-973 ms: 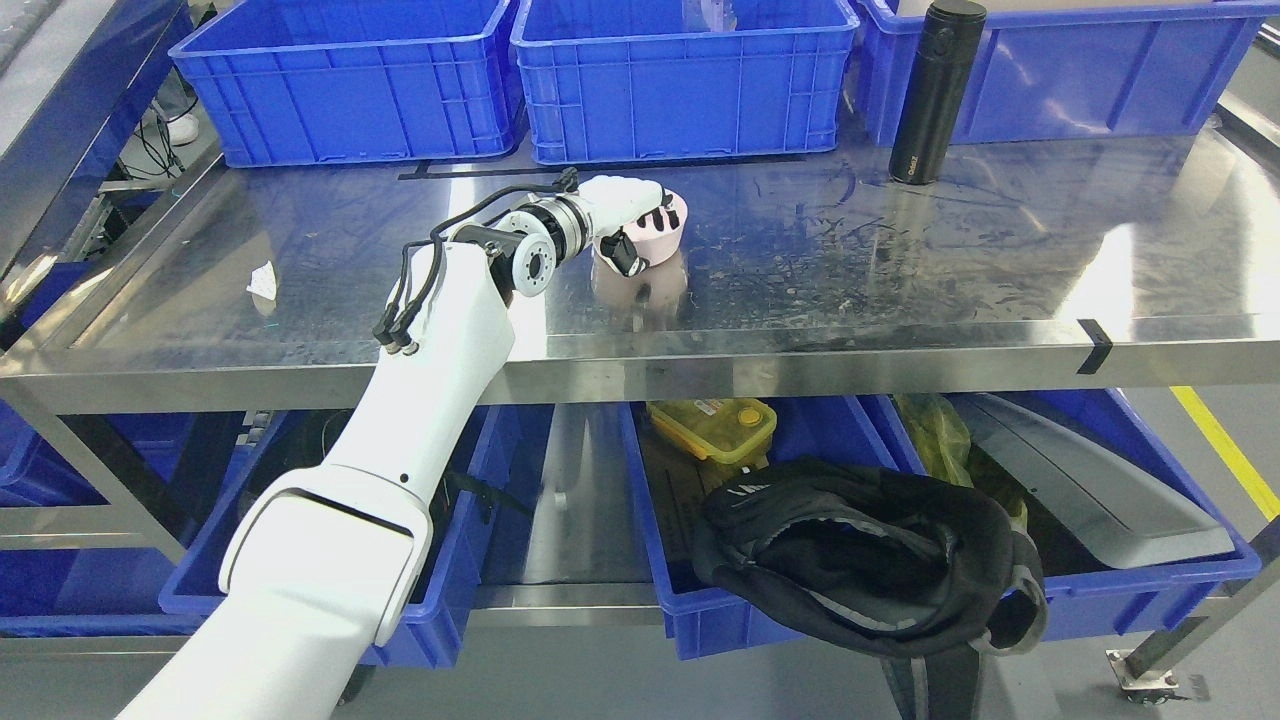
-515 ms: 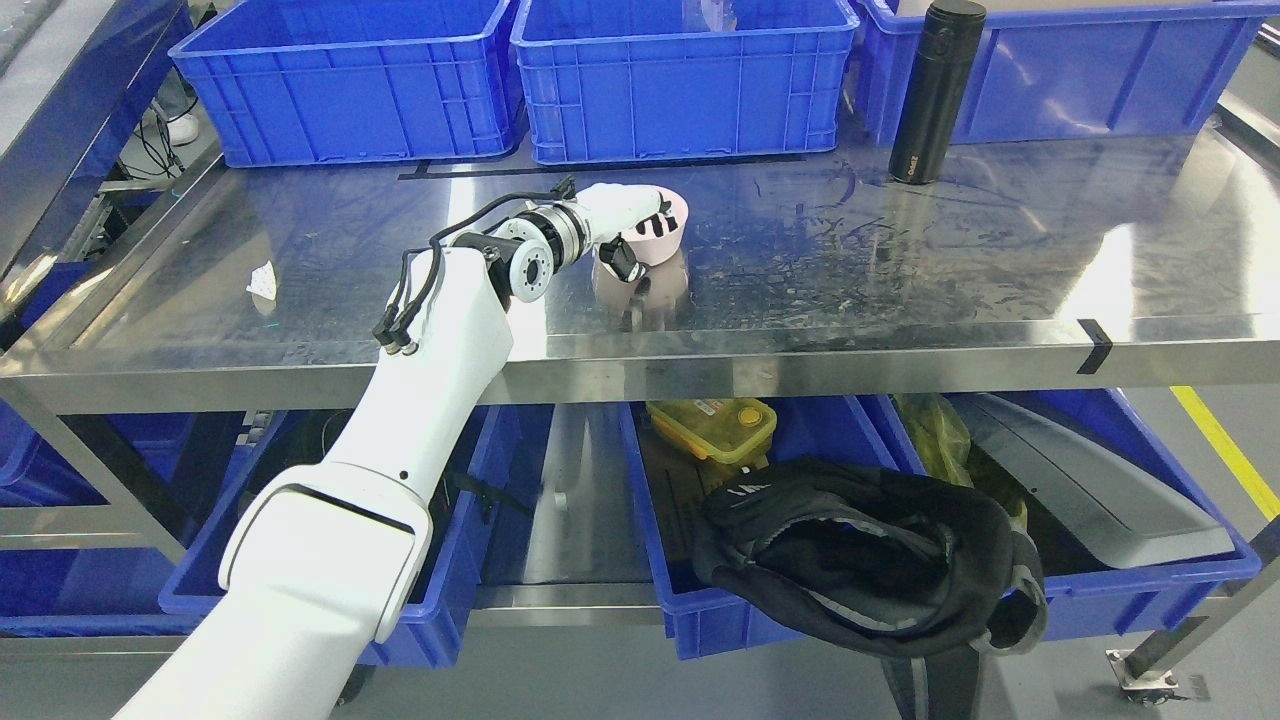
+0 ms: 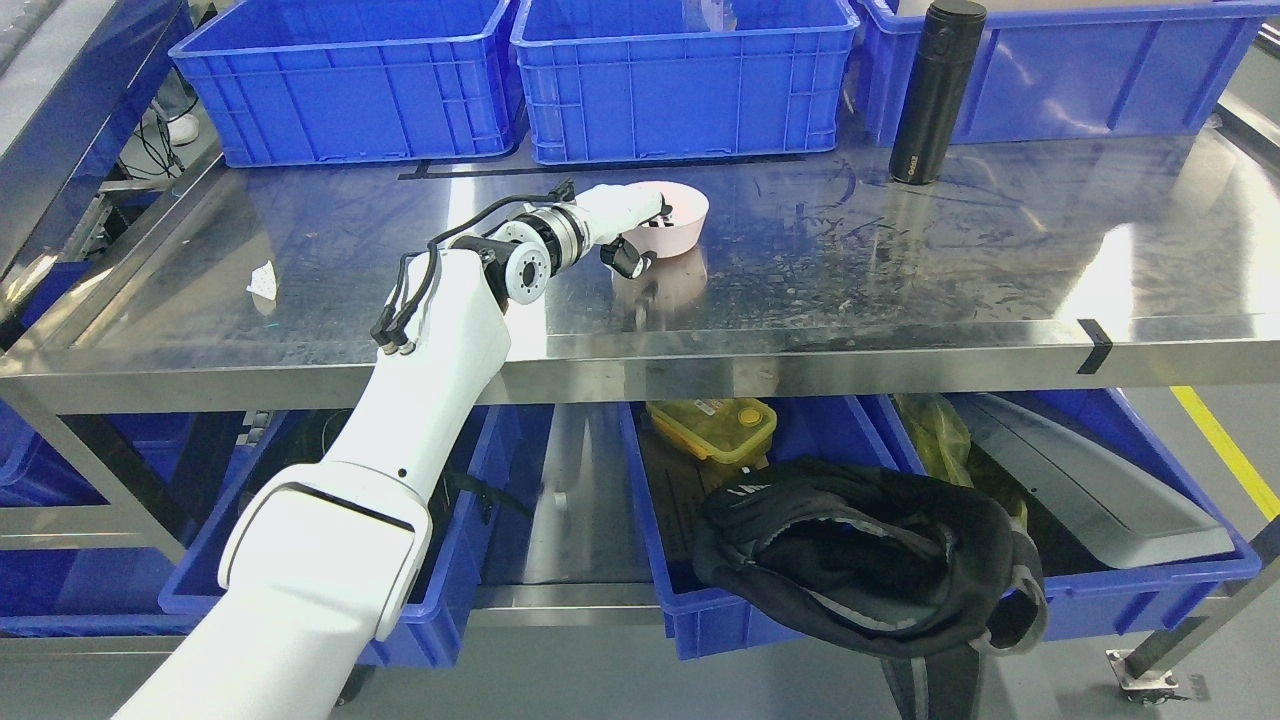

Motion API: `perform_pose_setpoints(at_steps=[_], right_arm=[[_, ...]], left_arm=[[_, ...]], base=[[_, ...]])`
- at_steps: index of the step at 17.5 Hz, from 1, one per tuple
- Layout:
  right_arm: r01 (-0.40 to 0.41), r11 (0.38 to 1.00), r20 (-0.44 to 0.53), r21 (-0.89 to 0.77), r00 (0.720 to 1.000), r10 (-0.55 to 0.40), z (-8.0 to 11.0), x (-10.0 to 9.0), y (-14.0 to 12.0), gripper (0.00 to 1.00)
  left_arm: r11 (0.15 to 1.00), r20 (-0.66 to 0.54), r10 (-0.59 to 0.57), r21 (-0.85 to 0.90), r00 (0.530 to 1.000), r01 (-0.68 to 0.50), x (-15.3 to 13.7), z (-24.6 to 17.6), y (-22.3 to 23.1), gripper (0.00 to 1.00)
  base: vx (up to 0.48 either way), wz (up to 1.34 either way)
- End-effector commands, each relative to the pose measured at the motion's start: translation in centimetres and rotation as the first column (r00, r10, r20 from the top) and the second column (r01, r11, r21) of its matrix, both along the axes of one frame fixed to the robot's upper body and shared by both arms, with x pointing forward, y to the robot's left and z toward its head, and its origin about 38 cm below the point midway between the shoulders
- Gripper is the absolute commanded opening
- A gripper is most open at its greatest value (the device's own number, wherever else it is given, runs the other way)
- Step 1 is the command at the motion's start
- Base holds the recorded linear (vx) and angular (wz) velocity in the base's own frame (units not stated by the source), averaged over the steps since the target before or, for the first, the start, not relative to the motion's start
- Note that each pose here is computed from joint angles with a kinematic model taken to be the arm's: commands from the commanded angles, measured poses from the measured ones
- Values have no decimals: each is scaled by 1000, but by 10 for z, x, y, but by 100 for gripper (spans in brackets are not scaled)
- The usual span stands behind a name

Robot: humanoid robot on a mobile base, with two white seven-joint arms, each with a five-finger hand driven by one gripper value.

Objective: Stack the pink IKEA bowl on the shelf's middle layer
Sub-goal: 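Lift the pink bowl off the shelf with the left hand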

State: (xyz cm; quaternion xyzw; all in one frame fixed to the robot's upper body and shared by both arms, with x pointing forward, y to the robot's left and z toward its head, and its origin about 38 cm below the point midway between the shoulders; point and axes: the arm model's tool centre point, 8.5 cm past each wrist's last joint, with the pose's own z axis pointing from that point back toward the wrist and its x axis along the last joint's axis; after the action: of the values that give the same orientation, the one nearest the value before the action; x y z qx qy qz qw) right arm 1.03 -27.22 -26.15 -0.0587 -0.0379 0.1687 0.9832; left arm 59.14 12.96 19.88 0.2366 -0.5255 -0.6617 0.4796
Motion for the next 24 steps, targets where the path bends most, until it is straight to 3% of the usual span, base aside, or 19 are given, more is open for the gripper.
perform_pose_setpoints(at_steps=[1, 6, 9, 13, 17, 24], right_arm=[[0, 1000, 2, -13, 1000, 0, 1, -4, -10, 100], [0, 1000, 2, -13, 1000, 0, 1, -4, -10, 100], [0, 1000, 2, -13, 1000, 0, 1, -4, -10, 100], [-2, 1000, 2, -13, 1000, 2, 1, -4, -10, 100], [0, 1000, 2, -13, 1000, 0, 1, -4, -10, 100], [0, 1000, 2, -13, 1000, 0, 1, -4, -10, 100]], left_arm=[[991, 119, 36, -133, 992, -20, 4, 47, 19, 1], [974, 268, -72, -190, 961, 126, -40, 54, 12, 1], [959, 383, -158, -160, 910, 234, -84, 67, 3, 1], [964, 532, -145, -116, 834, 241, -112, 112, 22, 1], [960, 548, -214, -33, 808, 277, -119, 117, 30, 1], [887, 494, -403, 5, 770, 462, -144, 69, -9, 2]], base=[[0, 0], [0, 0], [0, 19], [3, 189], [24, 741], [37, 1387]])
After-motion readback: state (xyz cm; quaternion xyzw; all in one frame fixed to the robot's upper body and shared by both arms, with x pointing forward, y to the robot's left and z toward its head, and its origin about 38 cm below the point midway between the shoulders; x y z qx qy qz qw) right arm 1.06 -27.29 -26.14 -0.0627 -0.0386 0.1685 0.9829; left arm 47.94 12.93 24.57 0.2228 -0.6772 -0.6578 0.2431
